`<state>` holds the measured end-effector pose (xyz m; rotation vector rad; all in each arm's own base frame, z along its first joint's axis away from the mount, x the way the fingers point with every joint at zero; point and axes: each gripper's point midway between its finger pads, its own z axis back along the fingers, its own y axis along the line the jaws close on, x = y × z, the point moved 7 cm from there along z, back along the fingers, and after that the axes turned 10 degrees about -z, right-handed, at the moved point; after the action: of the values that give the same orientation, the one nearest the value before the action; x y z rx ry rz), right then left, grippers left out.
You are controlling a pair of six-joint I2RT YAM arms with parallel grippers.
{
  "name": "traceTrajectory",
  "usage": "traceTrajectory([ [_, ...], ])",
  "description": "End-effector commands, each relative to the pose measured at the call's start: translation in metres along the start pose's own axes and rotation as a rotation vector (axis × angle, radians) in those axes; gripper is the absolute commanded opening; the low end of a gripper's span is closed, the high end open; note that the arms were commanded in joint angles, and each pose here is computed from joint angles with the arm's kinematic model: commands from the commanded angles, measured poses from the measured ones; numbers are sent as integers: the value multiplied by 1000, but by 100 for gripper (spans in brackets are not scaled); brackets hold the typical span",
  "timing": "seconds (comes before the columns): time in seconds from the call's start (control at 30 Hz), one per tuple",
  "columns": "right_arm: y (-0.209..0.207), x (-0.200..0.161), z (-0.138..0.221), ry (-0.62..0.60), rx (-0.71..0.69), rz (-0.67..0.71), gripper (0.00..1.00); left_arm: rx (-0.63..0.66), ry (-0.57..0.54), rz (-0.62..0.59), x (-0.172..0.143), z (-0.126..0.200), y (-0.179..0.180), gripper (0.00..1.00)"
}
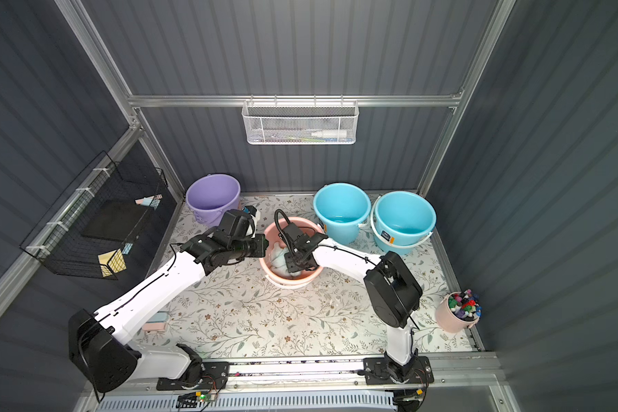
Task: Wipe the inside of the bucket with a cloth
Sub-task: Wipe the dirt from the inside of the bucket.
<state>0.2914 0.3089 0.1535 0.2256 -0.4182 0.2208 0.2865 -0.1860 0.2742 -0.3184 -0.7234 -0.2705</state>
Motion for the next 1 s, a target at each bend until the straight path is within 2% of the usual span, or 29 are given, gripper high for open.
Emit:
traceTrajectory([
  [0.0,-1,16,25,-104,-18,-53,48,-41,-59,-11,6,13,-5,0],
  [0.1,-4,19,40,-150,-11,-70,67,-44,-53,-8,4,11,-5,0],
  [0.17,-3,21,46,-174,9,-75,74,-47,-47,-11,3,9,-5,0],
  [0.47,13,24,40,-141,109,-78,84,-48,-41,-15,3,7,-6,0],
  [0.63,0,21,49,-151,-55,-97,88,-35,-29,-10,1,6,-4,0],
  [0.77,3,19,61,-195,32,-98,87,-39,-28,-7,1,4,-5,0],
  [0.87,9,18,66,-184,88,-106,83,-37,-29,-9,3,4,-5,0],
  [0.97,13,18,62,-164,116,-125,90,-38,-34,-9,5,4,-6,0],
])
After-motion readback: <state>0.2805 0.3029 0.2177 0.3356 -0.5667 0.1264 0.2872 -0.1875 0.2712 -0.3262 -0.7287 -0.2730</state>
